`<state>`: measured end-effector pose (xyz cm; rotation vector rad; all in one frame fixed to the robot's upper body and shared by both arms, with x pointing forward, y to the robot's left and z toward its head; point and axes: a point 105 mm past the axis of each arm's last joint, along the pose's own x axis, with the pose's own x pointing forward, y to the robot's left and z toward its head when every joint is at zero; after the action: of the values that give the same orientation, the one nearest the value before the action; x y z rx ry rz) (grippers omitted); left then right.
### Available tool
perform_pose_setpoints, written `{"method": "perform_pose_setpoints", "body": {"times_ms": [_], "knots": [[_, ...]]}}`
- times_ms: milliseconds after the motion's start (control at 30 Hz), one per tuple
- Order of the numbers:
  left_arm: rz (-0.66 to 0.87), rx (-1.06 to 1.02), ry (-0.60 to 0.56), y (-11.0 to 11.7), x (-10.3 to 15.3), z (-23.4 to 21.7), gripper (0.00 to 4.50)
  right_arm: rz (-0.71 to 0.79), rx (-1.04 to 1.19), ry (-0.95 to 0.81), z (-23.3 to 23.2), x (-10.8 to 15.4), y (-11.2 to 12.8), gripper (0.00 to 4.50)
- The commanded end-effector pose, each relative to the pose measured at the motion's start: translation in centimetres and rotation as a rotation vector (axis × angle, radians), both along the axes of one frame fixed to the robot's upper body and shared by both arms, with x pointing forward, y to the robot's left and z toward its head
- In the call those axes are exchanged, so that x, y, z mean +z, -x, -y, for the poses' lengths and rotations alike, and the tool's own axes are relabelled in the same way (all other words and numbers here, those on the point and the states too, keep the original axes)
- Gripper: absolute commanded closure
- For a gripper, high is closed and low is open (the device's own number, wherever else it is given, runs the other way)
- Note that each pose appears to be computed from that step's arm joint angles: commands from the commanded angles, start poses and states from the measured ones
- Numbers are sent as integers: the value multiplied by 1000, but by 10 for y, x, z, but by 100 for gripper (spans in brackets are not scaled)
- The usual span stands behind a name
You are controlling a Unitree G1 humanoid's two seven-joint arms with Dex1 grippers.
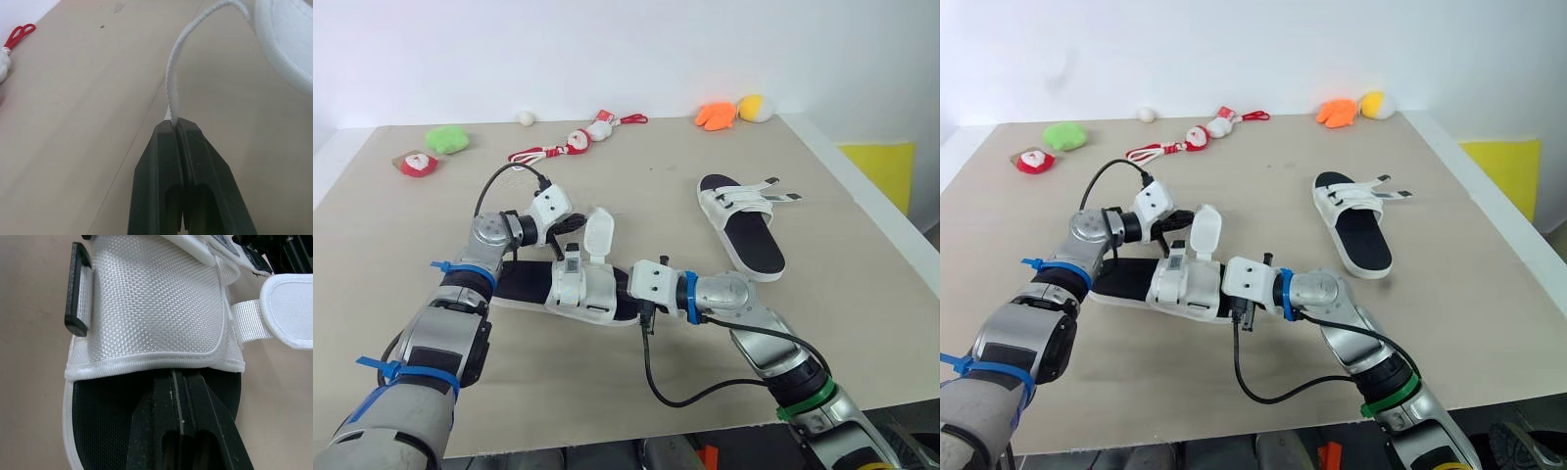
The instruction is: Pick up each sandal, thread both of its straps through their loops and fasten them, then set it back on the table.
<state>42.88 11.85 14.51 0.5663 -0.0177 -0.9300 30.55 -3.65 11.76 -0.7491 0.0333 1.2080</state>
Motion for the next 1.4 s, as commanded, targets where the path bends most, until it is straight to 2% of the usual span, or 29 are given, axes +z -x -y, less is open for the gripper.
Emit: {"method": "perform_pose_setpoints", "body": {"times_ms": [33, 167, 200, 233, 333, 400, 433, 500, 667, 900, 1000, 1100, 1233, 1267, 1367, 1400], "knots": [[45, -18, -17, 1, 8, -1, 446, -56, -23, 41, 5, -18, 0, 450], [414, -74, -143, 6, 49, 4, 446, -53, -18, 43, 4, -18, 0, 450], [460, -85, -161, 8, 53, 6, 446, -53, -18, 43, 5, -18, 0, 450], [567, -103, -227, 11, 61, 7, 446, -52, -18, 45, 5, -18, 0, 450], [886, -185, -325, 30, 89, 16, 446, -49, -13, 47, 4, -18, 0, 450], [1041, -242, -366, 43, 98, 20, 446, -47, -9, 47, 3, -18, -1, 450], [1110, -291, -403, 51, 97, 22, 446, -46, -7, 47, 2, -17, -1, 450], [1259, -384, -402, 73, 101, 27, 446, -46, -4, 45, 2, -17, 0, 450], [1506, -548, -401, 113, 97, 31, 446, -47, 4, 51, 2, -17, 0, 450], [1654, -632, -335, 149, 82, 29, 446, -47, 13, 56, 2, -16, 0, 450], [1701, -628, -282, 162, 81, 28, 363, -49, 18, 60, 3, -16, 1, 450], [1693, -630, -271, 166, 78, 27, 234, -51, 24, 63, 3, -16, 3, 450], [1672, -603, -248, 173, 79, 25, 28, -48, 25, 67, 3, -16, 1, 450], [1639, -578, -244, 173, 80, 21, 5, -48, 23, 67, 4, -16, 1, 450], [1535, -475, -219, 174, 89, 6, 5, -48, 18, 70, 6, -16, 0, 450], [1453, -425, -190, 174, 92, 0, 5, -48, 15, 70, 7, -16, 1, 450]]}}
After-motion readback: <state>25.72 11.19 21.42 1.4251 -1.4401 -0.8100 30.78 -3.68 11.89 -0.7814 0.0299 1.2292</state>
